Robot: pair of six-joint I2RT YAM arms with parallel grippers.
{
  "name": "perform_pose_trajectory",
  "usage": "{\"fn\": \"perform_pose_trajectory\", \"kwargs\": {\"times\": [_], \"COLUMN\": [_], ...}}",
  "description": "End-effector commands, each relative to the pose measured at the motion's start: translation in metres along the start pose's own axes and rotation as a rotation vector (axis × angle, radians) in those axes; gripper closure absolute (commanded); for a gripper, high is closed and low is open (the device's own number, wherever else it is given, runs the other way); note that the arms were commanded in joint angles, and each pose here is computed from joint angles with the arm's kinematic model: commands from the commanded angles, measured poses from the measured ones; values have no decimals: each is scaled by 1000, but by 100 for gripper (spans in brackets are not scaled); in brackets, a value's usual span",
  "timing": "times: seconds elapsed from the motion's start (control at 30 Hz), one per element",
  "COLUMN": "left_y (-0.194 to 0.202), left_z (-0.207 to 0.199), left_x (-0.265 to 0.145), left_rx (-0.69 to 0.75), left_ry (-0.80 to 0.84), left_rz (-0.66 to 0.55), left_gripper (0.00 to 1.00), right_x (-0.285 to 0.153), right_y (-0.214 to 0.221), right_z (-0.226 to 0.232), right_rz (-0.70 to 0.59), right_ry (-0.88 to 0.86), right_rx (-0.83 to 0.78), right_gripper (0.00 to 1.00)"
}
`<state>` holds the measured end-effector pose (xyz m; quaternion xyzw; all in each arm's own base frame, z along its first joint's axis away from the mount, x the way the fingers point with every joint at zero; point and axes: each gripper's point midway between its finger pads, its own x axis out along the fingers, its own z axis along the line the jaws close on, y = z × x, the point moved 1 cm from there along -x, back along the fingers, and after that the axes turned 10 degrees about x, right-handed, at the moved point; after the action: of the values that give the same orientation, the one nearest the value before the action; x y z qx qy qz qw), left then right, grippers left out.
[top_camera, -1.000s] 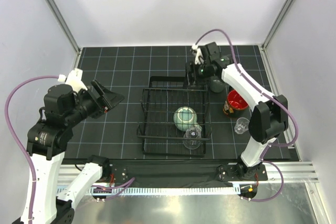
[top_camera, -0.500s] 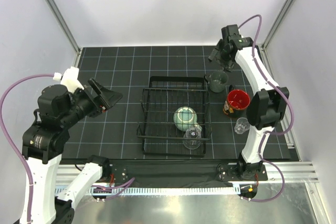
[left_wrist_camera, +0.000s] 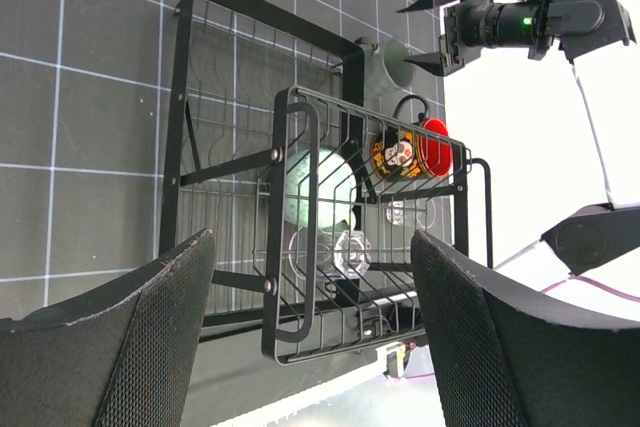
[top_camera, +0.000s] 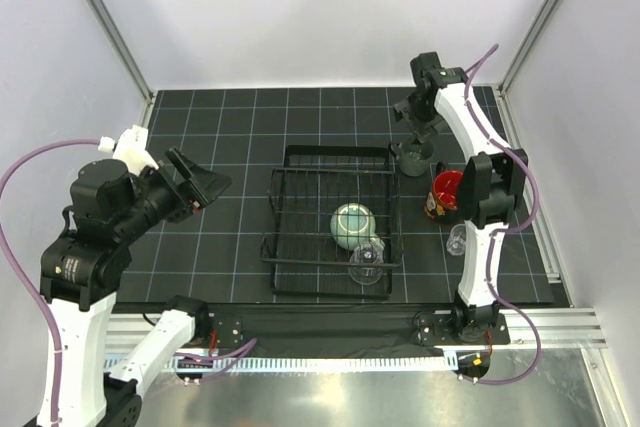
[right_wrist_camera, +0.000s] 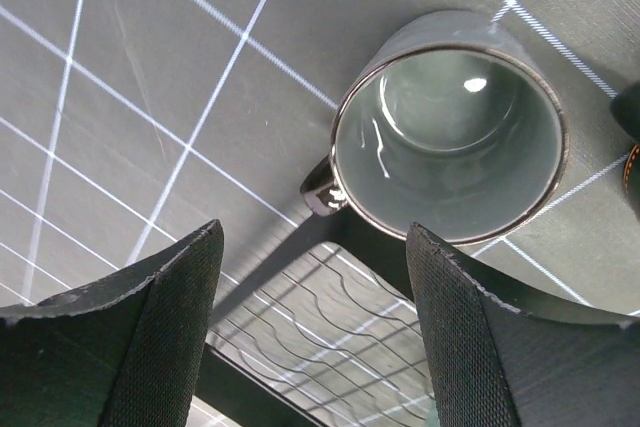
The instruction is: Load the cups into the dish rack
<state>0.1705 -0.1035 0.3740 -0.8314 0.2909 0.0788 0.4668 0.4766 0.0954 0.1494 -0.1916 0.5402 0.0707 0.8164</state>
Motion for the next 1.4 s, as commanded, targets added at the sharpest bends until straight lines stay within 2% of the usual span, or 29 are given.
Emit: {"fn": "perform_pose_trajectory", "kwargs": {"times": [0.0,0.43,0.7,0.8,0.93,1.0,1.03,1.17,1.33,1.37], "left_y": [-6,-9,-7,-7,-6,-6,-6,-10,-25,-27], "left_z": [0,0,2,2,2,1,1,-3,-20,-24], "left_x": [-7,-6,-11,-16,-19,-22,-23,-28,-38,-40], "left_rx": [35,35,28,28,25,24,24,23,21,19], "left_ry": [-11,-21,-29,-34,-39,-39,-40,-32,7,19], "left_rz": [-29,-32,-35,-43,-41,-41,-42,-49,-57,-62], "left_gripper": [23,23,23,23,23,23,23,23,23,23], "right_x": [-8,37,63,67,69,67,62,33,-32,-61], "right_y": [-22,-29,-24,-21,-18,-20,-23,-38,-56,-53], "right_z": [1,-27,-37,-44,-49,-48,-42,-14,53,64], "right_rz": [-64,-15,15,24,35,32,25,-7,-26,-4], "right_ry": [6,122,179,207,204,196,167,19,-367,-466], "right_rx": [134,279,304,307,307,300,281,205,38,-25], "right_gripper": [26,41,51,59,85,92,96,96,96,96]}}
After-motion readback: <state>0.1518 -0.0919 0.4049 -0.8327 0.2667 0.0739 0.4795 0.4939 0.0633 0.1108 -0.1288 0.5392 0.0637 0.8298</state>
